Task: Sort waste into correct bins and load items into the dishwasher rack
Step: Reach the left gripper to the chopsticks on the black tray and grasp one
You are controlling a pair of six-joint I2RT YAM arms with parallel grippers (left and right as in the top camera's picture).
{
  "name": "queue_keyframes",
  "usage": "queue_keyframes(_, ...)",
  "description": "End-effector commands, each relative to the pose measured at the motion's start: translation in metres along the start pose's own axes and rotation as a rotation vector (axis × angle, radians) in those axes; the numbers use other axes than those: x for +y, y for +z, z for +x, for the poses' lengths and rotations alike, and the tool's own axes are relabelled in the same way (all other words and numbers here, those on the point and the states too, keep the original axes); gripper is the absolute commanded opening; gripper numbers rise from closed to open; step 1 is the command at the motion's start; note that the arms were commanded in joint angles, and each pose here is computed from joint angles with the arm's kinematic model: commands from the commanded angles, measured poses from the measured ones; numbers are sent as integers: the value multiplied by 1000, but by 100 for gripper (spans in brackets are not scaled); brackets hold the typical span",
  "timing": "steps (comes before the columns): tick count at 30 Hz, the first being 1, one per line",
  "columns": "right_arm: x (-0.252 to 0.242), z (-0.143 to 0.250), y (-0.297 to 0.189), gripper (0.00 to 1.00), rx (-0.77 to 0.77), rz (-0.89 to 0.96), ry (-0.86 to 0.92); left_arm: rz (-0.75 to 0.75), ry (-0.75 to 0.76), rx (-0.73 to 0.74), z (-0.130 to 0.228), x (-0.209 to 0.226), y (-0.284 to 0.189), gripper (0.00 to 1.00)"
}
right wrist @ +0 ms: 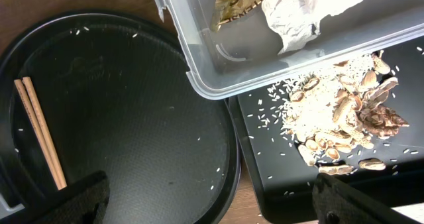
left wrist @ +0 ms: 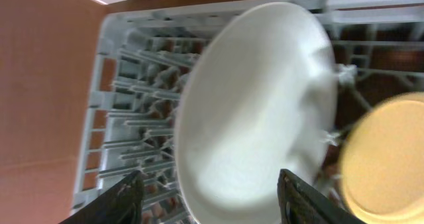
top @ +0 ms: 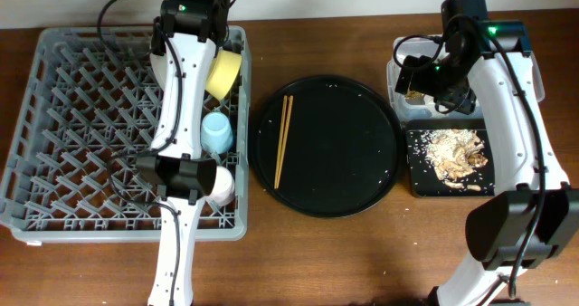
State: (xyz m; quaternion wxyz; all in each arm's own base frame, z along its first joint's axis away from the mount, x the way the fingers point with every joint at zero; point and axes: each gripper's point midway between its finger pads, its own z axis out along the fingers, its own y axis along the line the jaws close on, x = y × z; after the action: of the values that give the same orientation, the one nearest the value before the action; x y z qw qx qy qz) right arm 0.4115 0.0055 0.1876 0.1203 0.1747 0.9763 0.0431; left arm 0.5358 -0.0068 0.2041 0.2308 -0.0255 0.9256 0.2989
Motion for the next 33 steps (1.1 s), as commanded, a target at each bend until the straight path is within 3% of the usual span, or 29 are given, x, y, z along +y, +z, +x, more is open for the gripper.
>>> queue_keyframes(1,1,2,3,98,9,4,-14,319,-34,-56,-9,-23,-46,67)
queue_keyframes(2,1,2,3,99,9,4,-14,407,-20,-59,-7,-30,-60,67)
queue_keyframes(4,1,2,3,99,9,4,-14,774,126,-124,0,-68,-130,64)
queue_keyframes(8,1,2,3,98,9,5,-14,883,230,-141,16,-112,-177,64)
queue_keyframes(13,1,2,3,98,9,4,-14,865,417,115,84,-191,-159,56)
queue_keyframes(19,1,2,3,98,9,4,-14,846,377,204,110,-258,-97,57)
queue_keyframes(25,1,2,3,98,9,5,-14,796,394,231,135,-280,-56,56)
queue_keyframes(33,1,2,3,98,9,4,-14,763,355,237,137,-290,-38,51)
